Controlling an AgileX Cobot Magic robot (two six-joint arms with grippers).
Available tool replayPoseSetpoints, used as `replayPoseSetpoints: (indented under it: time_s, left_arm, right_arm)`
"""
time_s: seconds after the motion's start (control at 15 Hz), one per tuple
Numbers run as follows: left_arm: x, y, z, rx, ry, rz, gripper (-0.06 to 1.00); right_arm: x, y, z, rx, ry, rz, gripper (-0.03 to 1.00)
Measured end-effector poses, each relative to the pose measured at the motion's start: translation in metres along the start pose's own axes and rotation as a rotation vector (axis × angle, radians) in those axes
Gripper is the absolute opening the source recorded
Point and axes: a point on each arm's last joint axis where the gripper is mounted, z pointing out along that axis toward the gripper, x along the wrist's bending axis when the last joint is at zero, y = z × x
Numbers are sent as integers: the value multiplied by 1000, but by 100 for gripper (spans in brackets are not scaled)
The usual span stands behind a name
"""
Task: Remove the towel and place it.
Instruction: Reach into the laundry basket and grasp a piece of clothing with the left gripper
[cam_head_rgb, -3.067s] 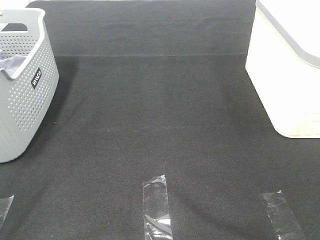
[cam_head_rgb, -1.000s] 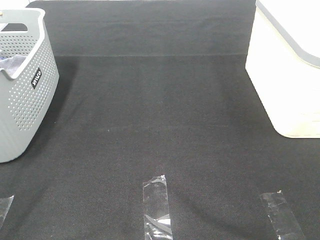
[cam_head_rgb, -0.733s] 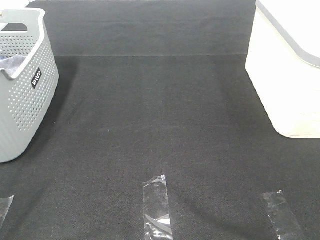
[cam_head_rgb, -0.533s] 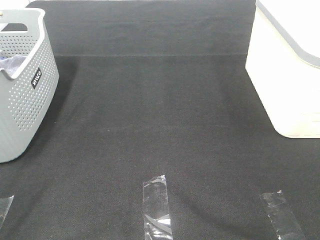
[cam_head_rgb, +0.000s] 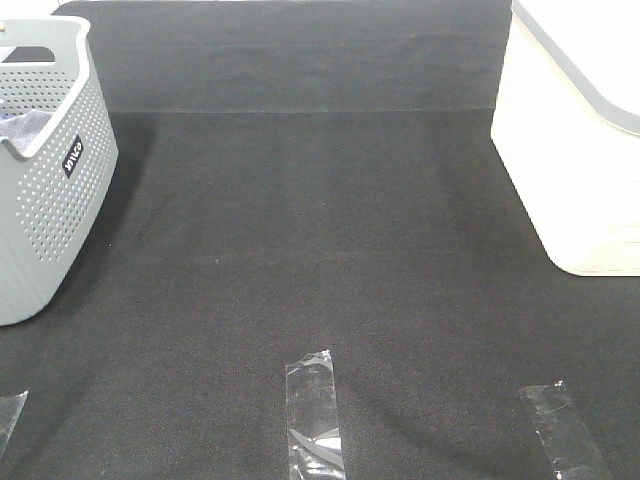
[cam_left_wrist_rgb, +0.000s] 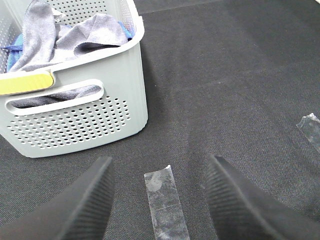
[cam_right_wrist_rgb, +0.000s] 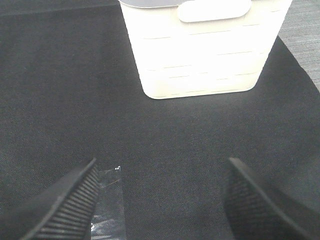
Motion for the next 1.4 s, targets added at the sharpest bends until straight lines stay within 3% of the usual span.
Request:
replayPoseSetpoints:
  time_s: [0.93, 1.13, 1.4]
  left_arm:
    - [1, 3, -1, -20, 12, 6, 54]
    - [7, 30, 6, -152, 62, 18, 54]
    - [19, 75, 60, -126, 118, -15, 54]
  right_arm:
    - [0, 0, 0, 0, 0, 0, 66]
    - [0, 0, 0, 0, 0, 0, 66]
    - [0, 0, 0, 0, 0, 0, 66]
